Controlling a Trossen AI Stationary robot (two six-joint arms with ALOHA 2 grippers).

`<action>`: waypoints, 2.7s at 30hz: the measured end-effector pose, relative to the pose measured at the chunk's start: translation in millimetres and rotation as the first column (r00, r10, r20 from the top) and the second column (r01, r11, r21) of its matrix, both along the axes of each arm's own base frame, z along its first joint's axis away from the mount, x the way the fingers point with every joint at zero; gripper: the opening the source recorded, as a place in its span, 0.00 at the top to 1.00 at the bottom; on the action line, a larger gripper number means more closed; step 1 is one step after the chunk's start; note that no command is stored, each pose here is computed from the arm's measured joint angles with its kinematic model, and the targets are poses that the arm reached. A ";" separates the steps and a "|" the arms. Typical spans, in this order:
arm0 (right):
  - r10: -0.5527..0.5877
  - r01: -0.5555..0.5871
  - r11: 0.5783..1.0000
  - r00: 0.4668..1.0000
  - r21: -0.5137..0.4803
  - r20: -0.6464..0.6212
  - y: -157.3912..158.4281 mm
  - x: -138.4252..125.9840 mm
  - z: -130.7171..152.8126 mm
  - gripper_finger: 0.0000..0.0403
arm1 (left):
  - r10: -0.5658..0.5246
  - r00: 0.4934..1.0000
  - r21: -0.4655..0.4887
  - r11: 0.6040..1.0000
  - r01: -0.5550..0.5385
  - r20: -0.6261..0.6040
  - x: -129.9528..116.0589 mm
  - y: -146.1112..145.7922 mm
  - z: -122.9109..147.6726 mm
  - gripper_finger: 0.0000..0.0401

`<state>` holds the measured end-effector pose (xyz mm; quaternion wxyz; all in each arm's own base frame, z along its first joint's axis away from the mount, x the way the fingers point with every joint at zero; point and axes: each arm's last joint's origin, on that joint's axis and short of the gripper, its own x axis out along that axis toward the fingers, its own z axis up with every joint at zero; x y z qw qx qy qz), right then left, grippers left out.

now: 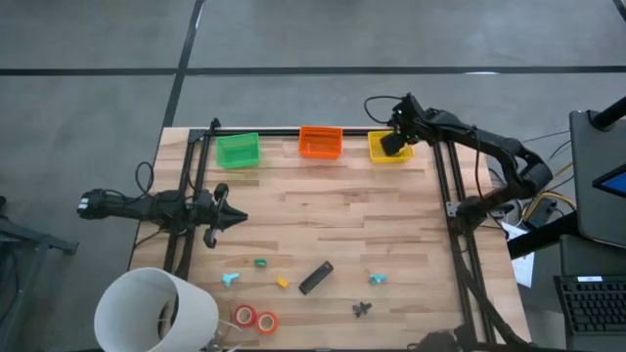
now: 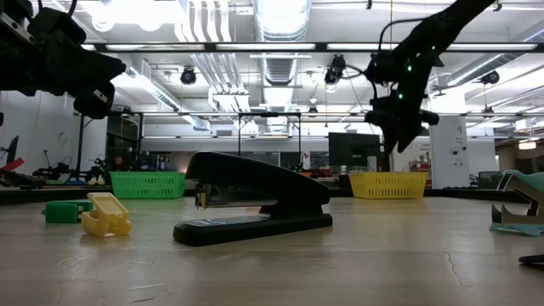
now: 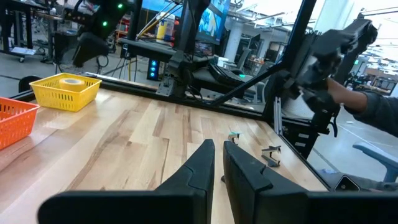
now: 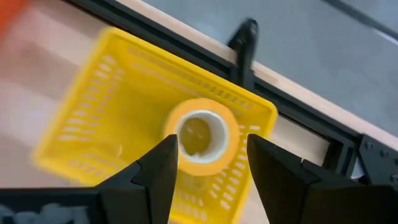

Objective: Pick and place Stapler, Stapler remover, tape
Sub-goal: Put the right blue staple remover into the orange bin

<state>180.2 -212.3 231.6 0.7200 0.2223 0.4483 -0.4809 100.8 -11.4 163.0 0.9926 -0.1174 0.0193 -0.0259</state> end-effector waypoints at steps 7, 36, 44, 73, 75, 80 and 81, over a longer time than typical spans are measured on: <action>0.131 -0.128 0.991 0.987 -0.044 0.088 36.4 16.4 22.3 0.53 | 0.000 1.000 0.000 1.000 0.000 0.000 0.0 0.0 0.0 0.91; 0.728 -0.829 0.495 0.560 0.261 0.396 195.9 57.0 13.4 0.62 | 0.000 1.000 0.000 1.000 0.000 0.000 0.0 0.0 0.0 0.91; 0.714 -0.800 0.464 0.591 0.379 0.374 225.7 48.7 -8.3 0.62 | 0.000 1.000 0.000 1.000 0.000 0.000 0.0 0.0 0.0 0.91; 0.639 -0.883 0.369 0.468 0.291 0.610 288.4 37.3 -66.0 0.68 | 0.000 1.000 0.000 1.000 0.000 0.000 0.0 0.0 0.0 0.91; 0.640 -0.882 0.380 0.469 0.280 0.608 290.4 35.9 -67.9 0.69 | 0.000 1.000 0.000 1.000 0.000 0.000 0.0 0.0 0.0 0.91; 0.656 -0.883 0.399 0.463 0.247 0.596 294.9 32.5 -74.6 0.68 | 0.000 1.000 0.000 1.000 0.000 0.000 0.0 0.0 0.0 0.91; 0.658 -0.884 0.401 0.461 0.241 0.596 295.7 32.9 -74.7 0.68 | 0.000 1.000 0.000 1.000 0.000 0.000 0.0 0.0 0.0 0.91</action>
